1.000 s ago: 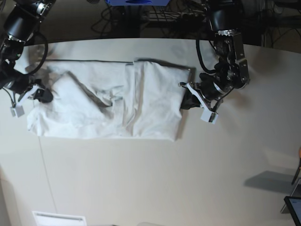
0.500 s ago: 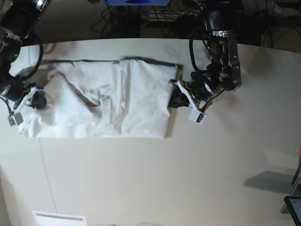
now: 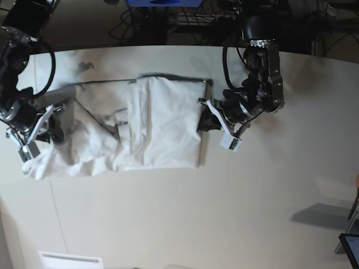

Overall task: Fold the T-shirt properly
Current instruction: 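Fold the end held by the right gripper toward the left gripper, then lift the right gripper's end and lay it over the shirt's middle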

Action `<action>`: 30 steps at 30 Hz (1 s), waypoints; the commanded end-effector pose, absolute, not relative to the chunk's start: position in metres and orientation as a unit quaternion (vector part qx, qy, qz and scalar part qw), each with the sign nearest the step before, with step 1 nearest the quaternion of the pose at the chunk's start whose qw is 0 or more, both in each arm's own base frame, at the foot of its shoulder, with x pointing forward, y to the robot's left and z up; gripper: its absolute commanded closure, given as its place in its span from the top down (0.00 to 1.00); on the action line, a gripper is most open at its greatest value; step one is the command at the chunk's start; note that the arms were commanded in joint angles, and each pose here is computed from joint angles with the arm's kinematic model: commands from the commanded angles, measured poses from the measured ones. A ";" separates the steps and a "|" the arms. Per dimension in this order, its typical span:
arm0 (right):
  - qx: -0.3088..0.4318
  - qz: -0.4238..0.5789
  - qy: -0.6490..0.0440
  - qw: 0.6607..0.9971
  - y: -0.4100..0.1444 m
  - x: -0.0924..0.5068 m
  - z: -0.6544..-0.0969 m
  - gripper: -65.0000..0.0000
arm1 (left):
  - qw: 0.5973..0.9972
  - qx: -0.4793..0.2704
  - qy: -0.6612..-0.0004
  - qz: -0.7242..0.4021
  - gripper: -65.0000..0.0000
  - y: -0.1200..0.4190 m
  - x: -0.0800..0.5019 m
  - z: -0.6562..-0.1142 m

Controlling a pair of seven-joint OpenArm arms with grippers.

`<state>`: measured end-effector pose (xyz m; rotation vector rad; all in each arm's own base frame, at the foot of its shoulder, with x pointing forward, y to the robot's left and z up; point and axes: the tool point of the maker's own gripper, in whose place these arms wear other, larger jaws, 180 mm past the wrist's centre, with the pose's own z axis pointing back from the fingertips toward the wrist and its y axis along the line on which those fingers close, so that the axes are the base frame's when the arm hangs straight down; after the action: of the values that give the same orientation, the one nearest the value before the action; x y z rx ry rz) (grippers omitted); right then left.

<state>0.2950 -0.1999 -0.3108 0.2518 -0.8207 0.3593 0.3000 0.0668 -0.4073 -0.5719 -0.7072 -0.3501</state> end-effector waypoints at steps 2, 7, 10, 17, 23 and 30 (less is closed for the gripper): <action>0.137 0.180 -0.432 0.873 -0.184 0.303 -0.290 0.00 | 0.874 -0.285 -0.349 -0.180 0.00 0.056 0.304 -0.399; 0.154 0.185 -0.433 0.868 -0.163 0.302 -0.289 0.00 | 0.870 -0.288 -0.354 -0.185 0.00 0.051 0.309 -0.394; 0.162 0.199 -0.435 0.863 -0.149 0.299 -0.285 0.00 | 0.871 -0.289 -0.351 -0.183 0.00 0.052 0.310 -0.396; 0.185 0.198 -0.429 0.861 -0.124 0.297 -0.283 0.00 | 0.873 -0.293 -0.347 -0.179 0.00 0.051 0.316 -0.399; 0.216 0.200 -0.425 0.856 -0.096 0.295 -0.285 0.00 | 0.869 -0.298 -0.352 -0.179 0.00 0.046 0.324 -0.395; 0.251 0.191 -0.419 0.851 -0.059 0.295 -0.286 0.00 | 0.869 -0.299 -0.352 -0.179 0.00 0.045 0.324 -0.395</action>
<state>0.2852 -0.0609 -0.3052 0.5128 -0.8080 0.3941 0.3159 0.0482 -0.4064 -0.6123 -0.6990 -0.3607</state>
